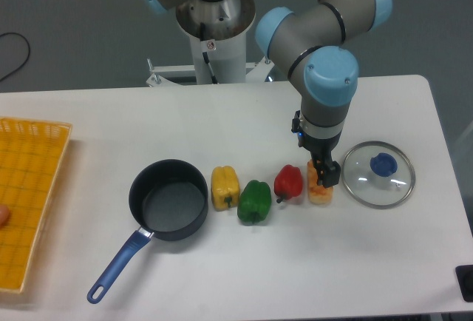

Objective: Pick up the bread
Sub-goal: 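Hover the gripper above the small bread piece beside the red pepper, then lower the gripper down around the bread piece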

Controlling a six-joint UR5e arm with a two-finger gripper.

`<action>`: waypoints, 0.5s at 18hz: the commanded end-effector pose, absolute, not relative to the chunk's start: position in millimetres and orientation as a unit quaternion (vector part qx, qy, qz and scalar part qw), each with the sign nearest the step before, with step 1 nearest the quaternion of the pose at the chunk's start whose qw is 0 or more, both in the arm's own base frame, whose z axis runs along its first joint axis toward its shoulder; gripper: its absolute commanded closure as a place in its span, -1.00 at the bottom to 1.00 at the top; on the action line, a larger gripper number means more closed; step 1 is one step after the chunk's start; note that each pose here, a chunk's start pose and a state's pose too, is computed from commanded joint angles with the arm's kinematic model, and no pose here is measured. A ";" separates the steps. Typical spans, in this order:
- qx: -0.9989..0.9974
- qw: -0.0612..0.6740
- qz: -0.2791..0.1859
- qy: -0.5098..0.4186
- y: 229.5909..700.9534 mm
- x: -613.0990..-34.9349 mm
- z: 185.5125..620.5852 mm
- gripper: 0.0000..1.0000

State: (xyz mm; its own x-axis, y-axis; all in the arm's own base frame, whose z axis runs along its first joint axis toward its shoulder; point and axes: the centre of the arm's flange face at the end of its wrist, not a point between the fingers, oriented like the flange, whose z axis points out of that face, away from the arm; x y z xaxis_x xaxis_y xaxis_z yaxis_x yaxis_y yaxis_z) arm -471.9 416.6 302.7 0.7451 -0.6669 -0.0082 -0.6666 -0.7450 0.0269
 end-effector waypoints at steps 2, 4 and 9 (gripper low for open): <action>0.935 0.010 -0.016 -0.354 415.5 -477.5 288.5 -1.00; 0.936 0.011 -0.012 -0.352 414.5 -483.6 276.9 -1.00; 0.930 0.012 -0.008 -0.367 411.0 -497.8 259.3 -1.00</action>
State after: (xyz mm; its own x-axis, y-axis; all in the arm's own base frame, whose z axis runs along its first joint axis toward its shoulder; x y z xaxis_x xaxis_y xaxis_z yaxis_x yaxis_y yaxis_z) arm -497.8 411.0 259.3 0.7306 -0.6827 -0.0064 -0.6823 -0.7305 0.0287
